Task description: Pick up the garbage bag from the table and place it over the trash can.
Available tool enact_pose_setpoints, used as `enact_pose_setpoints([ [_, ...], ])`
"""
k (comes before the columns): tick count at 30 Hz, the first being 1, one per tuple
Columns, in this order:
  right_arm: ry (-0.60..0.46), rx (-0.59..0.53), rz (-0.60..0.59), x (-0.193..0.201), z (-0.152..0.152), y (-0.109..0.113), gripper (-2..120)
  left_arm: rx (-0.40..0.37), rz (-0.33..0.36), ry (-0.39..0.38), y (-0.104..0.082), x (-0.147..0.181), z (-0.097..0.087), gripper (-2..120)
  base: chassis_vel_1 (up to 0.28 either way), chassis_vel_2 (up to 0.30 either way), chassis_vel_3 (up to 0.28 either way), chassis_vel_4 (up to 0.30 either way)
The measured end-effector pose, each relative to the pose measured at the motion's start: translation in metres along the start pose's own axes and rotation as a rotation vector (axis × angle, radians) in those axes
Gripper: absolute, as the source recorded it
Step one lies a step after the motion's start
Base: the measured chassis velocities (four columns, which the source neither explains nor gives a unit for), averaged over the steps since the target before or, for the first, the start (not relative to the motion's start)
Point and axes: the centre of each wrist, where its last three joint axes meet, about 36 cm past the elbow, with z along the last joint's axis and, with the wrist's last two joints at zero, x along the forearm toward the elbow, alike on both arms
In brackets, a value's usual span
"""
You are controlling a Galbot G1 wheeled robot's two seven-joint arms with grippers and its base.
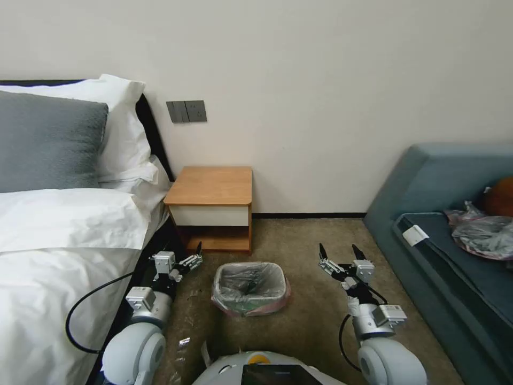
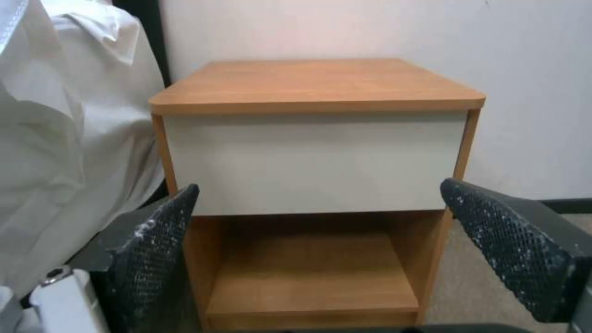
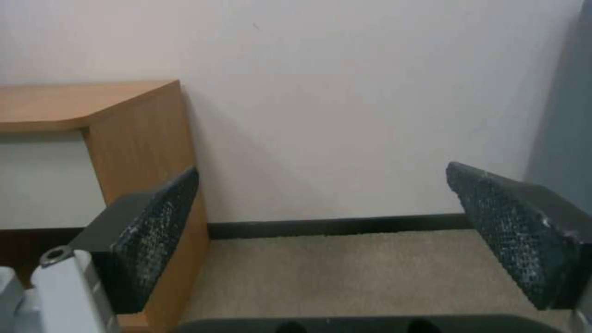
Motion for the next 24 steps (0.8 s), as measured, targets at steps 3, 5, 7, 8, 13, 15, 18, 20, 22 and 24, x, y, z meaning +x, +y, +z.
enact_pose_setpoints([
  [3,0.000,0.000,0.000,0.0000,0.0000,0.0000,100,0.000,0.000,0.000,0.0000,0.0000,0.0001,100,0.000,0.000,0.000,0.000],
  [5,0.000,0.000,0.000,0.0000,0.0000,0.0000,100,0.000,0.000,0.000,-0.0001,0.0000,0.0001,100,0.000,0.000,0.000,0.000],
  [7,0.000,0.000,0.000,0.0000,0.0000,0.0000,100,0.000,0.000,0.000,-0.0001,-0.0001,0.0002,100,0.000,0.000,0.000,0.000],
  [8,0.000,0.000,0.000,0.0000,0.0000,0.0000,100,0.000,0.000,0.000,-0.0001,-0.0001,0.0002,100,0.000,0.000,0.000,0.000],
  [13,0.000,0.000,0.000,0.0000,0.0000,0.0000,100,0.000,0.000,0.000,-0.0001,-0.0001,0.0003,100,0.000,0.000,0.000,0.000],
  [15,0.000,0.001,0.000,0.0000,0.0000,0.0000,100,0.000,0.000,0.000,-0.0001,-0.0001,0.0003,100,0.000,0.000,0.000,0.000],
  [18,-0.001,0.001,0.000,0.0000,0.0000,0.0000,100,0.000,0.000,0.000,-0.0001,-0.0001,0.0003,100,0.000,0.000,0.000,0.000],
  [20,-0.001,0.001,0.000,0.0000,0.0000,0.0000,100,0.000,0.000,0.000,-0.0001,-0.0001,0.0004,100,0.000,0.000,0.000,0.000],
  [22,-0.001,0.001,0.000,0.0000,0.0000,0.0000,100,0.000,0.000,0.000,-0.0001,-0.0001,0.0003,100,0.000,0.000,0.000,0.000],
  [24,-0.001,0.001,0.000,0.0000,0.0000,0.0000,100,0.000,0.000,0.000,-0.0001,-0.0001,0.0004,100,0.000,0.000,0.000,0.000],
])
